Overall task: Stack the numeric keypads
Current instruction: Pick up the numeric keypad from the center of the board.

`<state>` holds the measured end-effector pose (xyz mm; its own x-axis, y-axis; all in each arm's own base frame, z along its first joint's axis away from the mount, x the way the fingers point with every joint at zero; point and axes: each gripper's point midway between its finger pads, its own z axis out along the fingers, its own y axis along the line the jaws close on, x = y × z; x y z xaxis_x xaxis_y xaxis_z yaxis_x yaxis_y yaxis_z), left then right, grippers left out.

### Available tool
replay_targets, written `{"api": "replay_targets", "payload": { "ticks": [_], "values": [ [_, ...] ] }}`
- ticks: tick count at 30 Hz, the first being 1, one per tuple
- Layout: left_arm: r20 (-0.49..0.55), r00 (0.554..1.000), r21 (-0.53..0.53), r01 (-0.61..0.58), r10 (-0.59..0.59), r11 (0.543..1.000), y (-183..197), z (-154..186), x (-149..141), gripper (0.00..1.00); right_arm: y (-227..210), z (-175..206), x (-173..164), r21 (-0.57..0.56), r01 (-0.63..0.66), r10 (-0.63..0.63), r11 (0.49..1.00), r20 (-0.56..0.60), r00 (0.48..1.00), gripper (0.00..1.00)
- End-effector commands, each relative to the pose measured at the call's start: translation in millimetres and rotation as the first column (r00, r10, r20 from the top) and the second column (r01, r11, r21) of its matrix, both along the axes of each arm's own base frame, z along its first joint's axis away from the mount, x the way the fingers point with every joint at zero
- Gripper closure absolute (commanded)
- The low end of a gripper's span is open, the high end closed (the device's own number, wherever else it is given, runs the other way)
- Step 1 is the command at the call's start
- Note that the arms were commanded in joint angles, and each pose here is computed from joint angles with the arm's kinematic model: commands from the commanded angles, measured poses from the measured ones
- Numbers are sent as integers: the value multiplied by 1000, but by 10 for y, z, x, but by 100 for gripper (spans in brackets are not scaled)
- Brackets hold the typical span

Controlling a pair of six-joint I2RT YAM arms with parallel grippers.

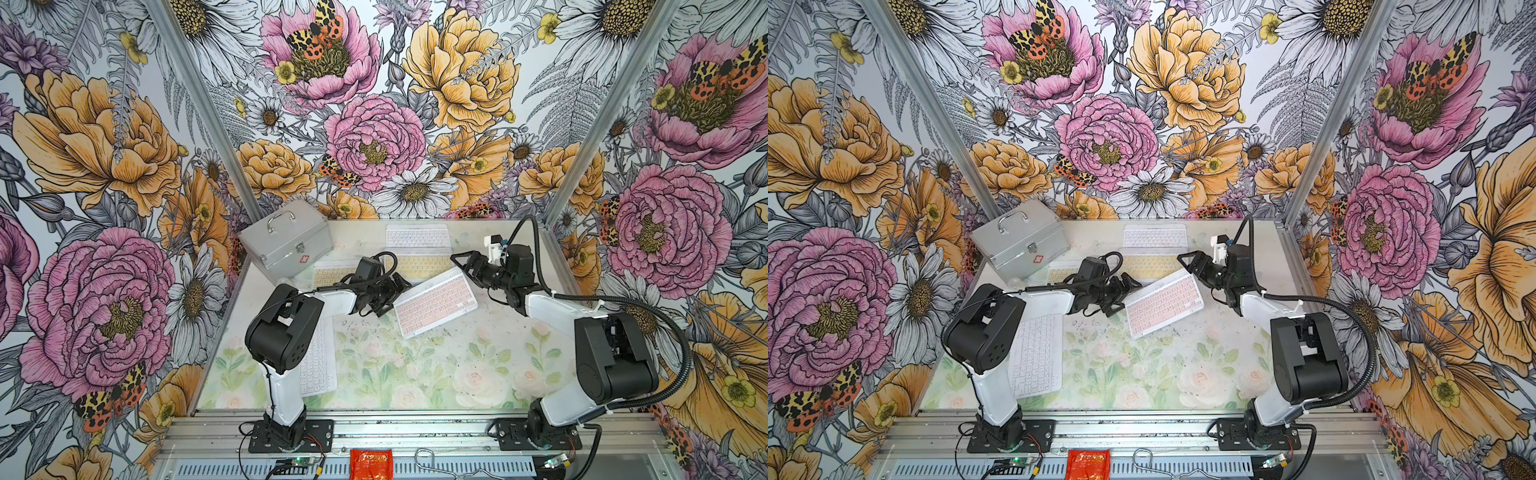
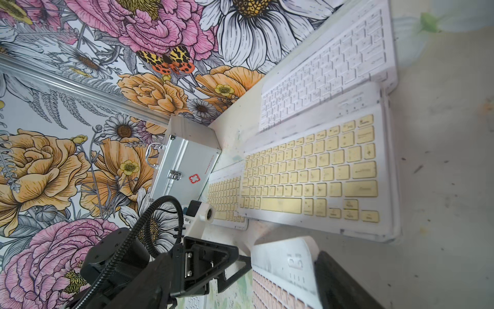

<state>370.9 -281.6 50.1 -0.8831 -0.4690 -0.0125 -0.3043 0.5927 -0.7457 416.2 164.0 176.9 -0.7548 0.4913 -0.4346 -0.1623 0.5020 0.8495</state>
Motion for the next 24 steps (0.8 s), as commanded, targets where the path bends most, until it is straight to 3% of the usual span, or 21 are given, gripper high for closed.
{"api": "replay_targets", "payload": {
  "ticks": [1, 12, 24],
  "values": [
    [72, 997, -103, 17, -10, 995, -244, 234, 29, 1, 360, 123, -197, 104, -128, 131, 986, -23, 991, 16],
    [88, 996, -147, 0, 13, 989, -379, 298, -1, 1, 377, 178, 59, 235, 28, -20, 972, -35, 999, 18],
    [80, 997, -153, -1, 14, 988, -395, 253, -53, 1, 267, 155, 19, 214, 113, -100, 970, -71, 992, 19]
  ]
}}
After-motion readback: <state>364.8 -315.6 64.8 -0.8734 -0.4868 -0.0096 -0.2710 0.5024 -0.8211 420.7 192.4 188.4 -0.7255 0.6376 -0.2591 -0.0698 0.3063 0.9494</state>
